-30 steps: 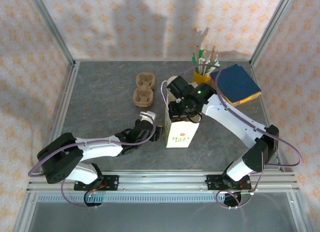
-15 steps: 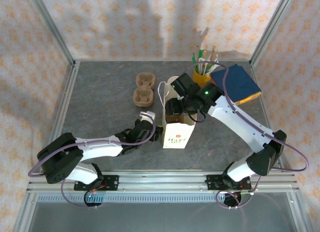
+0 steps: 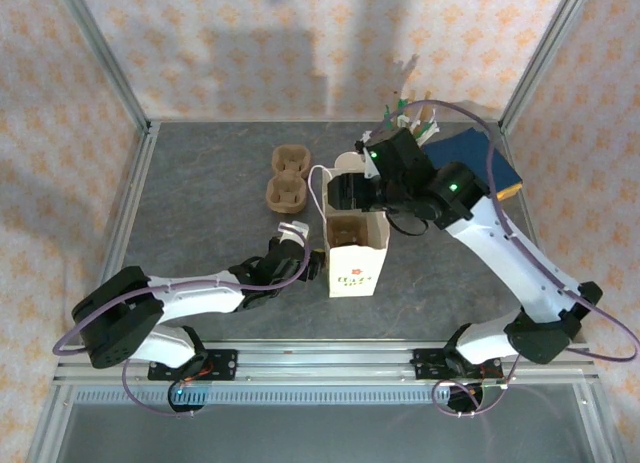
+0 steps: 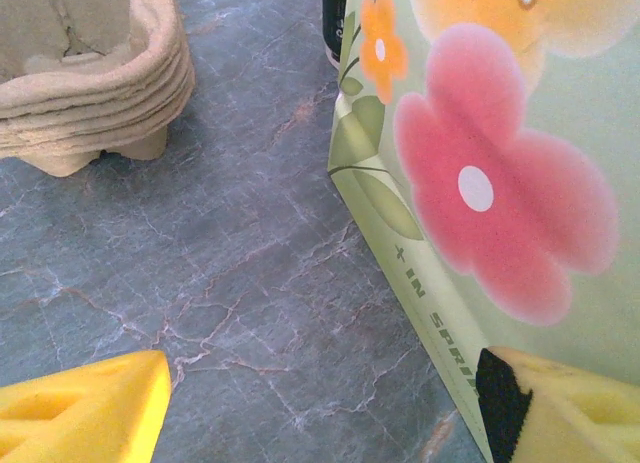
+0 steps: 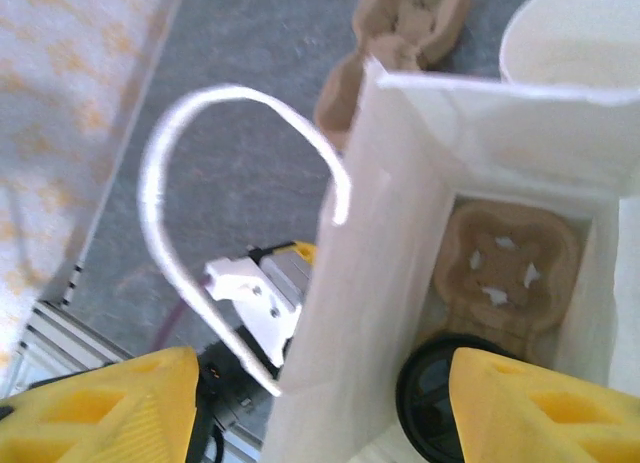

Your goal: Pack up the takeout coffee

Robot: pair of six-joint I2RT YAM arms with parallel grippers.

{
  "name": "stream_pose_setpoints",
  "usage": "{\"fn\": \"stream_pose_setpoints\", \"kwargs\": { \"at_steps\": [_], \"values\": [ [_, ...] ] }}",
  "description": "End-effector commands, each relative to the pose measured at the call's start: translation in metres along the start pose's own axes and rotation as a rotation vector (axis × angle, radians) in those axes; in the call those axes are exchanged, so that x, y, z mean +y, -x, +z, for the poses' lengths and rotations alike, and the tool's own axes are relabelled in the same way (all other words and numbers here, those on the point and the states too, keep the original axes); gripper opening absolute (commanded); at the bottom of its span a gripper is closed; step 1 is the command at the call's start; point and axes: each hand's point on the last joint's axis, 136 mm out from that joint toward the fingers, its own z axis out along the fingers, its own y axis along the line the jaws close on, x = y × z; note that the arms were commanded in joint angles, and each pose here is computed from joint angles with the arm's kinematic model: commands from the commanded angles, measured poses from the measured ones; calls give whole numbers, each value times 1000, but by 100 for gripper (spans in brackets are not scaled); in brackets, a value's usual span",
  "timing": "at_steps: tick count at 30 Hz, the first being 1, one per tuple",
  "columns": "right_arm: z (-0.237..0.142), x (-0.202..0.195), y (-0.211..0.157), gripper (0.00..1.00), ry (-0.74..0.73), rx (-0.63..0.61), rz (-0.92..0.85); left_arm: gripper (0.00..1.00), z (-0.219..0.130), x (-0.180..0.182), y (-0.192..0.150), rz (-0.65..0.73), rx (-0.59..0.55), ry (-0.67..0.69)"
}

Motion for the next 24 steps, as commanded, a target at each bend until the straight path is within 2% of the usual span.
{"fn": "stream_pose_setpoints", "kwargs": {
  "at_steps": [1, 11, 16, 24],
  "values": [
    [-34, 11, 34, 69, 42, -169, -22, 82, -8, 2, 11, 1, -28, 22],
    [-83, -18, 96, 85, -143, -511, -59, 83, -37, 14, 48, -30, -113, 63],
    [-81, -68, 116, 86, -191, -548, 13, 85, -61, 27, 72, -69, -183, 93],
    [-56, -148, 132, 85, -316, -546, 70, 88, -87, 66, 100, -195, -276, 140]
  ]
}}
